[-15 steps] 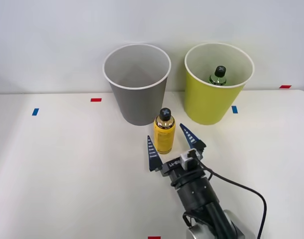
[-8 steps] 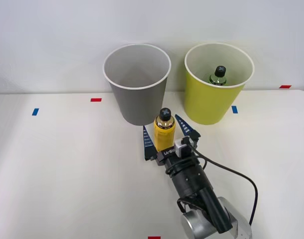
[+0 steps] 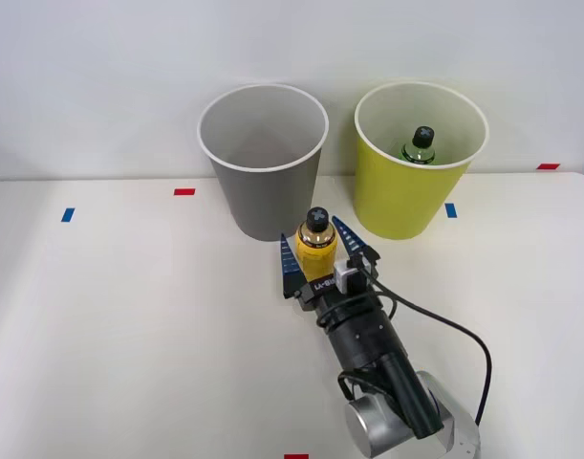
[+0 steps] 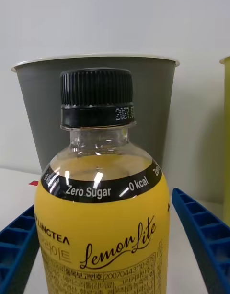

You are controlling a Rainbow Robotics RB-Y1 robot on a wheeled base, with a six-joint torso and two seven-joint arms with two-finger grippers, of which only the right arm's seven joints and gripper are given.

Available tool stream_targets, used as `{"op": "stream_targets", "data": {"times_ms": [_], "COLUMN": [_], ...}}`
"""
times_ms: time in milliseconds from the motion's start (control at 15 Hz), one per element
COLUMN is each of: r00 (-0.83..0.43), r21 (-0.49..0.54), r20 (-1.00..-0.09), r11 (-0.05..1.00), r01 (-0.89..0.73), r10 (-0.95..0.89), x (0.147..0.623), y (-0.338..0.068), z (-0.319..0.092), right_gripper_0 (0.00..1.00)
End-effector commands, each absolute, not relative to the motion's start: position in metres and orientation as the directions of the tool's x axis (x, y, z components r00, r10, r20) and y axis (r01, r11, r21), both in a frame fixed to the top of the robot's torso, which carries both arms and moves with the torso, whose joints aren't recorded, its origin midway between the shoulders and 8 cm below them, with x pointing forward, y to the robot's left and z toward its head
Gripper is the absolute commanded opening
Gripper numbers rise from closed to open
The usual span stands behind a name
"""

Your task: Put cans in the gray bin, plastic bottles in the light green bin

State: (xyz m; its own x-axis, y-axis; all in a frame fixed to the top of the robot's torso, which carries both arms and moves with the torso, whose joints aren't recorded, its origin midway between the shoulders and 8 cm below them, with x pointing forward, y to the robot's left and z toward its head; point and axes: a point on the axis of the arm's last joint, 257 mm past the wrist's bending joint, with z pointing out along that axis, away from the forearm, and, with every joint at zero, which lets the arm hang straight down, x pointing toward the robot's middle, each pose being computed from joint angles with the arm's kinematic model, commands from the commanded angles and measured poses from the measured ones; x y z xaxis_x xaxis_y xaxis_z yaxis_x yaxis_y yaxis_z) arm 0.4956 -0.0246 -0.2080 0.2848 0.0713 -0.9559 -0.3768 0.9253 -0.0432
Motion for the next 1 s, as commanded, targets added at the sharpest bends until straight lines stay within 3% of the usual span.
{"op": "stream_targets", "data": {"times_ms": [67, 1000], "r00": [0.285, 0.292], "r21": [-0.038, -0.065], "r20": [-0.955, -0.953], "r11": [0.924, 0.897], "r01": [-0.381, -0.438], "r10": [0.078, 0.074], "x": [0.494, 0.472], "y": [-0.022, -0.046], "z": [-0.207, -0.169], "right_gripper_0": [0.07, 0.00]}}
